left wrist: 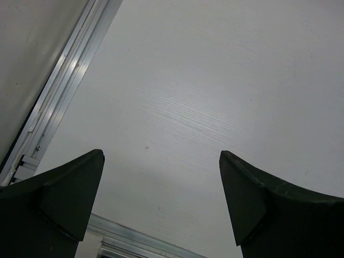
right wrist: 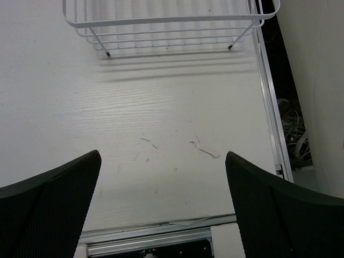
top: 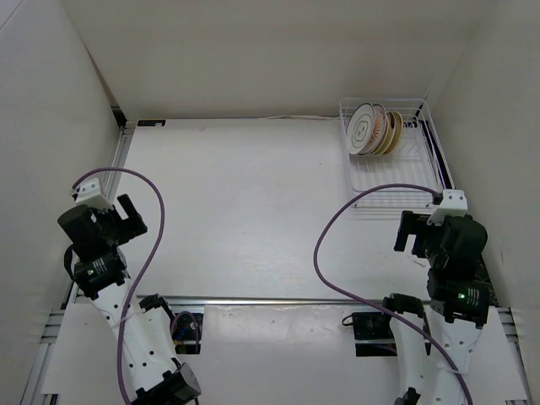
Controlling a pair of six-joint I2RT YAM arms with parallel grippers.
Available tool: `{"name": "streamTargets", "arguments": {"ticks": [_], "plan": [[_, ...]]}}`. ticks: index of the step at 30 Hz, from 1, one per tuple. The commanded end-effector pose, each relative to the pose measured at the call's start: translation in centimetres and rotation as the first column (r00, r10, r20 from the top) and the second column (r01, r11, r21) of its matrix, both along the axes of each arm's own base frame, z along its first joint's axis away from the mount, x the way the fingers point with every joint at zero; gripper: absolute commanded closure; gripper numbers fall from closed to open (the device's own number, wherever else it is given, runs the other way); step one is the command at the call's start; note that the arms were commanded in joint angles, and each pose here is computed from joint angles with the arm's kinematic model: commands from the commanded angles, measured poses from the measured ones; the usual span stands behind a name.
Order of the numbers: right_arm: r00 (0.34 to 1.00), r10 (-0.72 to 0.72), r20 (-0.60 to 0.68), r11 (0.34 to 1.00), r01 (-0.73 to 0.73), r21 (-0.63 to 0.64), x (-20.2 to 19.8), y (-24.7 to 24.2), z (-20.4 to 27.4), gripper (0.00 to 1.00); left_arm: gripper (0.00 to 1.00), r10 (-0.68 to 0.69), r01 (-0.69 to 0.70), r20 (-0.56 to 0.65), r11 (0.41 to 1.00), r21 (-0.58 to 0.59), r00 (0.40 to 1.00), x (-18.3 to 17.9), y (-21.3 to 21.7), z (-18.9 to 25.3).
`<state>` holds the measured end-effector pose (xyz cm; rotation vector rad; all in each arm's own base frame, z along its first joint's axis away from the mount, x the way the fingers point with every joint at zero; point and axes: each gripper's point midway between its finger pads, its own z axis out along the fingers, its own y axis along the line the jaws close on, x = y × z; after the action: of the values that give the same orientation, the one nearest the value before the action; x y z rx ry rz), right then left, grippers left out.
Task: Unload the plates from the dish rack
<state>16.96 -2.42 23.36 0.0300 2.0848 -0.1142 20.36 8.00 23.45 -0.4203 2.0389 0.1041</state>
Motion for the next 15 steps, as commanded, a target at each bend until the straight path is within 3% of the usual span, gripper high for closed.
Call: {"name": "streamTargets", "arguments": {"ticks": [1,6,10,15], "plan": [[0.996,-0.036,0.082,0.999,0.034,0.028,0.4,-0.1,2.5,0.0,0.0,-0.018,0.018,0.026,1.0,-0.007,1.0,0.1,-0.4,0.3],[0.998,0.022,0.059,0.999,-0.024,0.036,0.4,0.7,1.3,0.0,0.0,-0.018,0.018,0.034,1.0,-0.002,0.999,0.1,-0.5,0.4],[0.998,-0.057,0.014,0.994,0.056,0.097,0.8,-0.1,0.1,0.0,0.0,-0.01,0.01,0.039,1.0,0.006,0.999,-0.1,-0.4,0.6],[0.998,-0.009,0.057,0.995,0.003,0.095,3.9,-0.3,3.1,0.0,0.0,-0.002,0.002,0.037,1.0,0.01,0.999,-0.2,-0.2,0.6]]}}
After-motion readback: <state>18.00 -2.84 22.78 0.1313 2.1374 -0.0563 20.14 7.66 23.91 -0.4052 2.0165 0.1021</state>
